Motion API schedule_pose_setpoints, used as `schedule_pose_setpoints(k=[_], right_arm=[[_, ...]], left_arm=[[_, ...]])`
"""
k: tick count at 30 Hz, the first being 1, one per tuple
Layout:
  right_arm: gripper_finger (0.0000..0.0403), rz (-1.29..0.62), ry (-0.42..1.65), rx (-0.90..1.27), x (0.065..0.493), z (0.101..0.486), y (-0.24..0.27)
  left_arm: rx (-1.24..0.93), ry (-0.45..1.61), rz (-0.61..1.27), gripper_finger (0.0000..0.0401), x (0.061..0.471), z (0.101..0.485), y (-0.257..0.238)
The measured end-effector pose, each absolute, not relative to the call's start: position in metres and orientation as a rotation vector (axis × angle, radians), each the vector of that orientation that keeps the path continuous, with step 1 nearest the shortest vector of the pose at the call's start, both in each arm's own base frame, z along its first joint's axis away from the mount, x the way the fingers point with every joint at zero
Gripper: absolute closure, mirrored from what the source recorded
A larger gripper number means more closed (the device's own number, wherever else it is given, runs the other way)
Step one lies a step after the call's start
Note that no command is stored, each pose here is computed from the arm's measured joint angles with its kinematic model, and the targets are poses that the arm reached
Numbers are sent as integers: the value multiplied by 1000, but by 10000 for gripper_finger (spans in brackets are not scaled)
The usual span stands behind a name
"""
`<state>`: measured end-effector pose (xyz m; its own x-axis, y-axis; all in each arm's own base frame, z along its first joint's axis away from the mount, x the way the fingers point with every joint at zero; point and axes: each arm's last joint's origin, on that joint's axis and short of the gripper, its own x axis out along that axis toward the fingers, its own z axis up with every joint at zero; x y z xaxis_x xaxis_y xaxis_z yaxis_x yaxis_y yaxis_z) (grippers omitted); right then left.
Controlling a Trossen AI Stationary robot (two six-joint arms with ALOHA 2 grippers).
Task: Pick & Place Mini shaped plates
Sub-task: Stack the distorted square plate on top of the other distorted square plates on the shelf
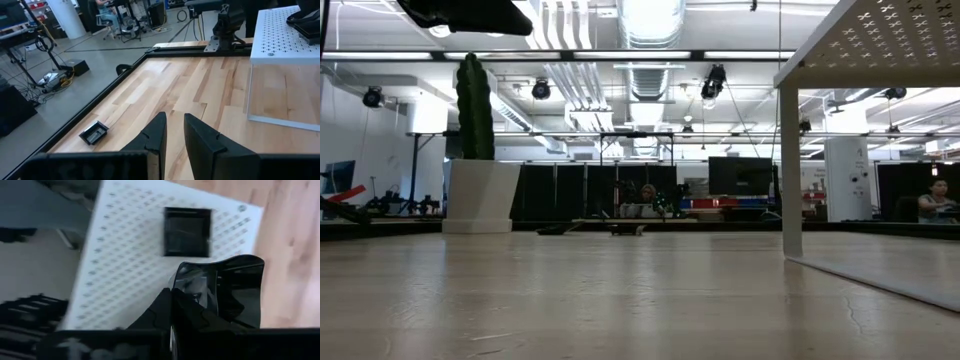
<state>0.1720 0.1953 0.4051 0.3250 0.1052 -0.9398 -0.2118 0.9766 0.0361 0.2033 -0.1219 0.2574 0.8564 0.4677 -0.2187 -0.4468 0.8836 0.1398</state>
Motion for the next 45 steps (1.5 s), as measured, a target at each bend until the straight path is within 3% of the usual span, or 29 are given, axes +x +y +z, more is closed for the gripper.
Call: schedule_pose_setpoints(k=[16, 45], right_arm=[[395, 47, 1367, 336, 132, 407, 224], [394, -79, 1482, 280, 126, 368, 231]], left_arm=[[95, 254, 480, 339, 203, 257, -122], [104, 256, 478, 339, 203, 257, -122]])
